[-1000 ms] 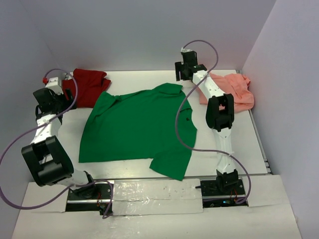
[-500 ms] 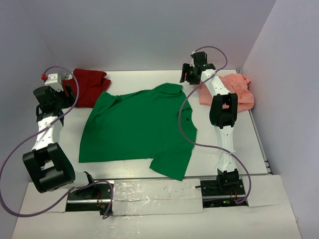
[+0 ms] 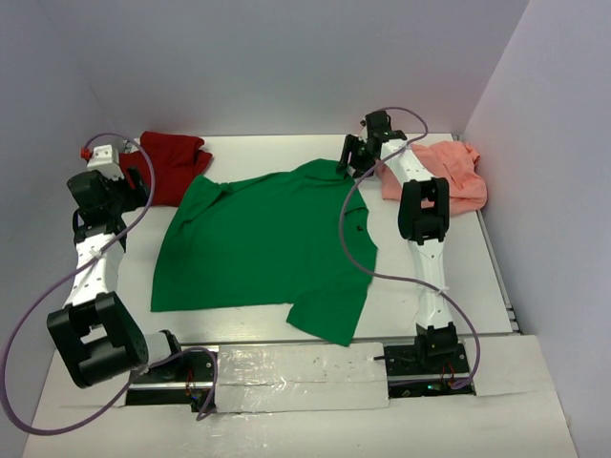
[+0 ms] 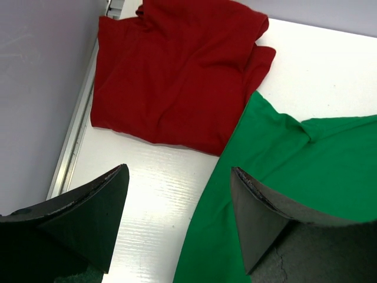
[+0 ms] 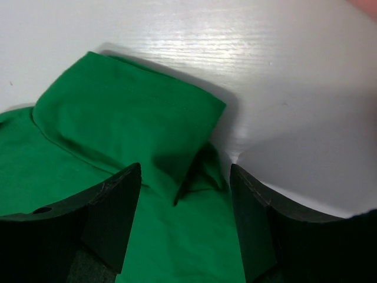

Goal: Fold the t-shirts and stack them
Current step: Flatten the tshirt out

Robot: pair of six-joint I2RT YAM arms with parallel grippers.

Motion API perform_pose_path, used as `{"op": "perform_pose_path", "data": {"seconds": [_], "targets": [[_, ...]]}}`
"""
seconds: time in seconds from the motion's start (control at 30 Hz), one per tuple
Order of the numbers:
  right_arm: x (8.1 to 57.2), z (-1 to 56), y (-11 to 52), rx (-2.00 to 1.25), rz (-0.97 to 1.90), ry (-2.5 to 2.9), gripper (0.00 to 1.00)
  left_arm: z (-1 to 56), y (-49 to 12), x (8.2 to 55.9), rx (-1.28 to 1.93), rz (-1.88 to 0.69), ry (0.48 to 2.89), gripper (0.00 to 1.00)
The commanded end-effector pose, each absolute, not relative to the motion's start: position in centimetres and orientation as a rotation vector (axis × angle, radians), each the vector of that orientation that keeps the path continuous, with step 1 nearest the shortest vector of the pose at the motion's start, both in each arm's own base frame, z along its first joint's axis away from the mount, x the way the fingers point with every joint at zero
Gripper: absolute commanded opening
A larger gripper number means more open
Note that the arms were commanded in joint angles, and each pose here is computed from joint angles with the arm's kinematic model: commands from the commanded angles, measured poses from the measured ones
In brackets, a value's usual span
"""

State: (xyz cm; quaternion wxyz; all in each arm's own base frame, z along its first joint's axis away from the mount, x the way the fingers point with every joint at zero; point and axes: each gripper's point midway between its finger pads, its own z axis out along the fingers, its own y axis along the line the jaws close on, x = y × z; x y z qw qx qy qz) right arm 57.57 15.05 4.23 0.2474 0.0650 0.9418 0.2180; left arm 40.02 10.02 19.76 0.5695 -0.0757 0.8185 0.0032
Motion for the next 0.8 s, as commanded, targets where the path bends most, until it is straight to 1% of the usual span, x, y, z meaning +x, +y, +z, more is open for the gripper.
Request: {"op": "perform_pose_path", "data": {"seconds": [0.0,0.07,0.17,0.3,0.77], "targets": [[58.0,4.8,14.0,0.216,0.554,2.55,0.69,22.7,9.9,39.7,-0.165,0.035,1.83,0.78],[58.4,5.3,14.0,0.206,0.562,2.521,0.68,23.2,9.7,39.3,-0.16,0.037,1.817,0.78],[58.9,6.0,14.0,0.166,0.558,2.47,0.65,23.3,9.5,38.9,-0.157,0.037,1.811,0.78],[59.3,6.4,14.0,0.151,0.557,2.447,0.57,22.8,9.6,38.8,-0.167,0.038,1.823,0.77],[62.8,8.8,15.0,0.078,0.481,2.322,0.57,22.5,10.1,38.4,-0.183,0.067,1.834,0.76]]}}
